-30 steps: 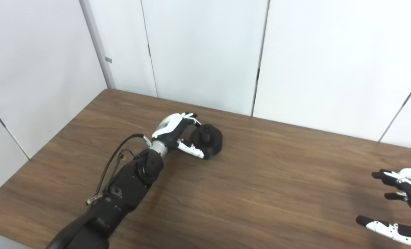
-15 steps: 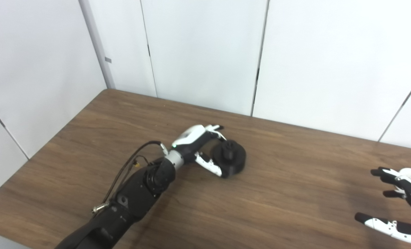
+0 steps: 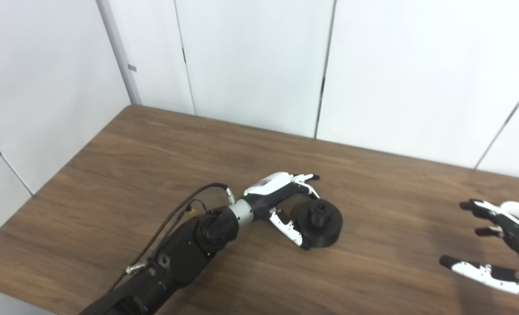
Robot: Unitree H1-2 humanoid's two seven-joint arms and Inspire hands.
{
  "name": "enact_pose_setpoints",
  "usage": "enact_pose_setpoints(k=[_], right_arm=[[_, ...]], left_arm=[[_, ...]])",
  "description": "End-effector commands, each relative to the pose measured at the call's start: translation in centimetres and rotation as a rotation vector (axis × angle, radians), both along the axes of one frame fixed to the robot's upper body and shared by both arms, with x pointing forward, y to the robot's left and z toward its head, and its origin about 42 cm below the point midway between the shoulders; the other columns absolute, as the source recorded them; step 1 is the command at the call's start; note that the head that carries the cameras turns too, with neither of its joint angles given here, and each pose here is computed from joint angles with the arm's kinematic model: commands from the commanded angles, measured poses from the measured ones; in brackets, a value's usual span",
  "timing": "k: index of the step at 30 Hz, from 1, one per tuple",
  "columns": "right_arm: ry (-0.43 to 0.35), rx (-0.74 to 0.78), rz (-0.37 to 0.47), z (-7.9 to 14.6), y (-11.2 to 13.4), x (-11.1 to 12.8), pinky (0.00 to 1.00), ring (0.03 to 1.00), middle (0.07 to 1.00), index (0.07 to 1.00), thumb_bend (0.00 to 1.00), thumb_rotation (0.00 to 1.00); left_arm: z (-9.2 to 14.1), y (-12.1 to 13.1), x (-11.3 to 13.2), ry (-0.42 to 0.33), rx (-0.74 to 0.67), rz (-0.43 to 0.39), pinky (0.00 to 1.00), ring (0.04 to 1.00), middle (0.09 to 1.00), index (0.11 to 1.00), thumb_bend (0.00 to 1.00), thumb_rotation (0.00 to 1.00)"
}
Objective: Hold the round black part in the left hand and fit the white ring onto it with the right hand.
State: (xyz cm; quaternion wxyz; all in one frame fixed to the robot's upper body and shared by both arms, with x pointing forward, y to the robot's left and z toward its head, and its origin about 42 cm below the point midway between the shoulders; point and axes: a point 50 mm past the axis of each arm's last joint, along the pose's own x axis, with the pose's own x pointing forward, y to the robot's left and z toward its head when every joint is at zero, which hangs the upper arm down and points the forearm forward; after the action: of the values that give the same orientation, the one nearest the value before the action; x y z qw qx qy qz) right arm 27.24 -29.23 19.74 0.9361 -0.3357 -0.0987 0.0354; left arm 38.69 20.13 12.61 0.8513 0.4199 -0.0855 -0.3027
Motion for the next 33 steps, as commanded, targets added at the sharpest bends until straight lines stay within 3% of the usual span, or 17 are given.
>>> enact_pose_setpoints(k=[1,20,33], right_arm=[[-0.087,-0.001,0.012,2.1,0.4,0.6,0.70,0.834,0.855,0.762,0.67,0.21],[-0.110,-0.003,0.033,2.3,2.1,0.9,0.69,0.816,0.851,0.759,0.66,0.24],[-0.132,0.020,0.032,2.9,4.8,1.1,0.66,0.776,0.850,0.776,0.65,0.21]], left_arm=[[-0.5,-1.3,-0.7,0.052,0.011,-0.067,1.00,1.000,0.994,0.484,0.52,0.07],[-1.3,-3.7,-3.4,0.076,0.023,-0.205,1.00,1.000,0.992,0.484,0.52,0.07],[-1.4,-2.0,-4.3,0.086,0.021,-0.237,1.00,1.000,0.990,0.485,0.52,0.07]])
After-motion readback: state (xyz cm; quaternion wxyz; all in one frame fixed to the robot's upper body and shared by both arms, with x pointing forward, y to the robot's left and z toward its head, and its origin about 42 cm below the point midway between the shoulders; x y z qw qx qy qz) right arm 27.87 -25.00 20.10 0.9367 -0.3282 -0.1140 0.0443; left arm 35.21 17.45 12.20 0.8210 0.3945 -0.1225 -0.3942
